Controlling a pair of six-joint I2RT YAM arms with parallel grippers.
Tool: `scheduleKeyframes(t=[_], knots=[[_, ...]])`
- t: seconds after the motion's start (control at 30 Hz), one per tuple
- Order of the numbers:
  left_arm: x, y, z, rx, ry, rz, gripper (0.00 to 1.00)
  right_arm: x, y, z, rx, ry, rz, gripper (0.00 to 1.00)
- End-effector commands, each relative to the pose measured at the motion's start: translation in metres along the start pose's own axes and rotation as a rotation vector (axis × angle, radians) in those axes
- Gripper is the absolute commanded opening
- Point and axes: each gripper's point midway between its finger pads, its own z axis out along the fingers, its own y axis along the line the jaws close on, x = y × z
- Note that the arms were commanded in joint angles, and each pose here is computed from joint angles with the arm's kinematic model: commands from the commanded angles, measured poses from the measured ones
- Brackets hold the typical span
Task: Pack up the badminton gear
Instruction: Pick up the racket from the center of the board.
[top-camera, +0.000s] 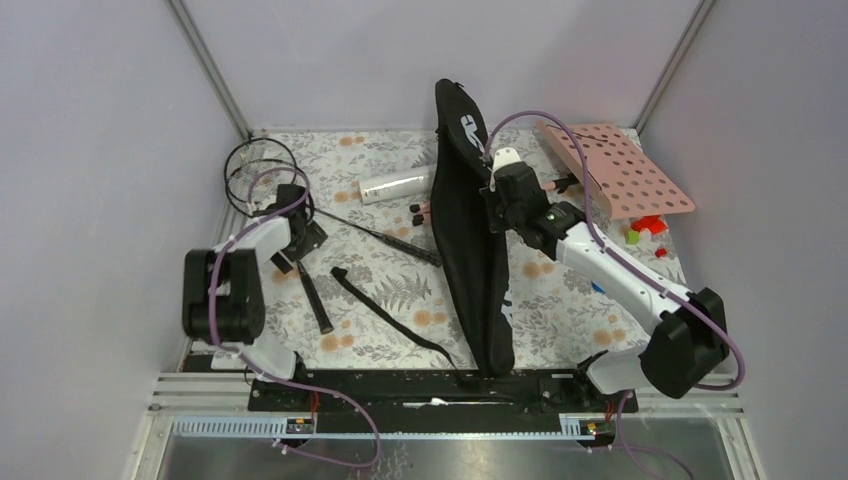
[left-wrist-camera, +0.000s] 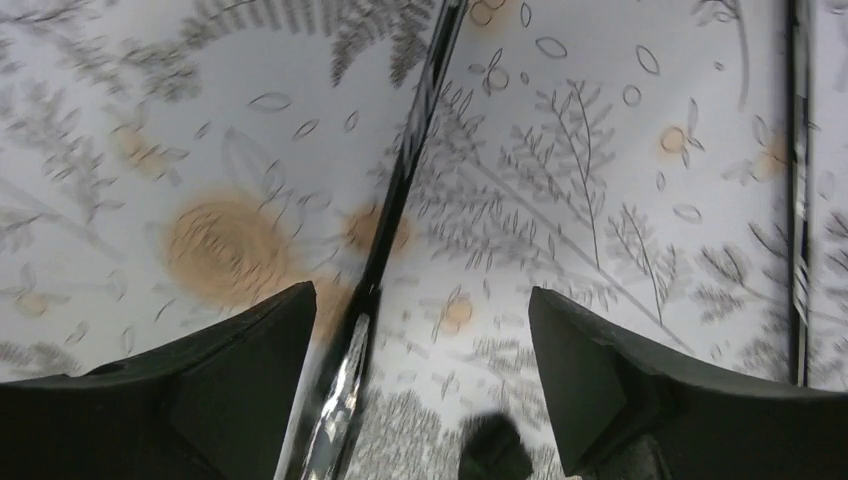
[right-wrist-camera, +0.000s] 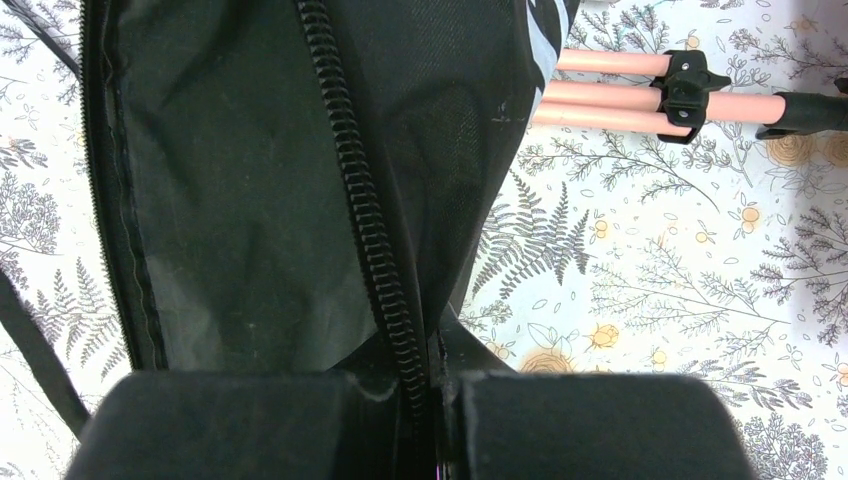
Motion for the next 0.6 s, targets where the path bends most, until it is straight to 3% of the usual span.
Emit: scheduleKeyframes(t=[0.0,0.1,0.3,0.4,0.5,0.57], knots=[[-0.005,-0.015,0.023,0.004,0.115,0.027,0.82,-0.027,-0.001,-0.015,-0.023,-0.123,0.012,0.0],[-0.003,-0.015,0.034,-0.022,0.143,0.038,0.74,-0.029,-0.003,-0.018,-0.021,-0.143,0.016,0.0],[-0.024,0.007,0.039,-0.132,0.12,0.041,0.72,-0.03,-0.005,-0.02,-0.019,-0.157,0.02,0.0],[-0.033,0.016,0.044,-0.178,0.102,0.033,0.62,-0.029,-0.006,-0.021,-0.019,-0.159,0.019,0.0],[-0.036,0.013,0.046,-0.173,0.101,0.053,0.58,-0.03,-0.009,-0.023,-0.016,-0.169,0.021,0.0],[-0.036,0.013,0.047,-0.168,0.101,0.065,0.49,-0.031,-0.009,-0.025,-0.019,-0.18,0.025,0.0]])
